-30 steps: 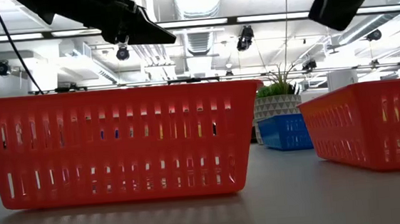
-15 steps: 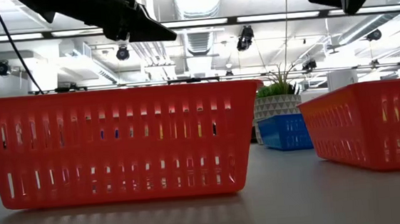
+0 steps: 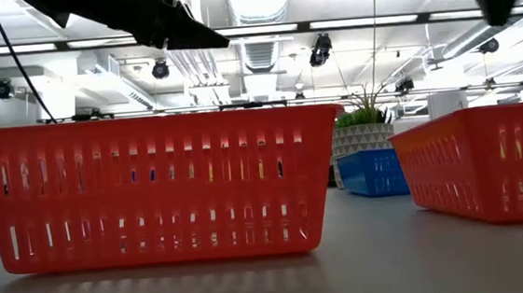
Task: Stack baskets by color
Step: Stack the right red basket on top of the middle red basket
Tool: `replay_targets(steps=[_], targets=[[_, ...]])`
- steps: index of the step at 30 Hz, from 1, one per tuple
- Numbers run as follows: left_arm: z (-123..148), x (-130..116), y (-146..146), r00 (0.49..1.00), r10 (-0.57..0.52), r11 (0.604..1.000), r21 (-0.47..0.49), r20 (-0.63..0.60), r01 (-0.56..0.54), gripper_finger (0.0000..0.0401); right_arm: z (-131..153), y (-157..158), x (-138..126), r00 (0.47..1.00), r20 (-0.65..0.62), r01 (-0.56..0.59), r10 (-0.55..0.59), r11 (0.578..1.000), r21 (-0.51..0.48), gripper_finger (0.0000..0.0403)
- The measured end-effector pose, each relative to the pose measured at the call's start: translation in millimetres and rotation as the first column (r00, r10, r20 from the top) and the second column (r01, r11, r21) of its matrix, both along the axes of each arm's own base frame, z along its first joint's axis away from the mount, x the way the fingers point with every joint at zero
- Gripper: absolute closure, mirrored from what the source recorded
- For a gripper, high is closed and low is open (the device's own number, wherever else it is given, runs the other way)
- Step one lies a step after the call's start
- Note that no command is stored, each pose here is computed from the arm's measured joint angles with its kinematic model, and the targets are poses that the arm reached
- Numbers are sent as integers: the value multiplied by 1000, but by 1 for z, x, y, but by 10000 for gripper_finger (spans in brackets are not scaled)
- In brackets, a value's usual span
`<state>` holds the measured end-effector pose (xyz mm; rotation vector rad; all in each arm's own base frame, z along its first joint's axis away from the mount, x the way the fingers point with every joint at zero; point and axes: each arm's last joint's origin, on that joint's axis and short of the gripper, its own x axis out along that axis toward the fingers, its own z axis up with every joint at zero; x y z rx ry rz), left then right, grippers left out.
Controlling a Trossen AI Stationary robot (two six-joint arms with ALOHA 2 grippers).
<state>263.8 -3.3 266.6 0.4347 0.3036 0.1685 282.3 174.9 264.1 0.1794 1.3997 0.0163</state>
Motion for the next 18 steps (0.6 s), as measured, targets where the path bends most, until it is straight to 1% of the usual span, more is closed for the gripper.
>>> replay_targets(steps=[3, 6, 10, 14, 18], targets=[[2, -2, -3, 1000, -13, 1000, -1, 9, 13, 338, -8, 9, 0, 999, -34, -22, 22, 1000, 1, 245], [3, -2, -7, 1000, -26, 1000, 0, 11, 26, 338, -16, 15, 1, 998, -62, -9, 8, 1000, -5, 234], [3, -3, -8, 999, -30, 1000, 0, 11, 30, 338, -27, 24, 3, 997, -73, -19, 18, 1000, -9, 233], [3, -3, -8, 999, -32, 999, 0, 5, 32, 338, -41, 34, 7, 994, -105, -22, 24, 1000, 18, 240], [2, -3, -8, 999, -33, 999, 0, 5, 33, 338, -48, 37, 12, 995, -99, -2, 6, 999, 42, 242]])
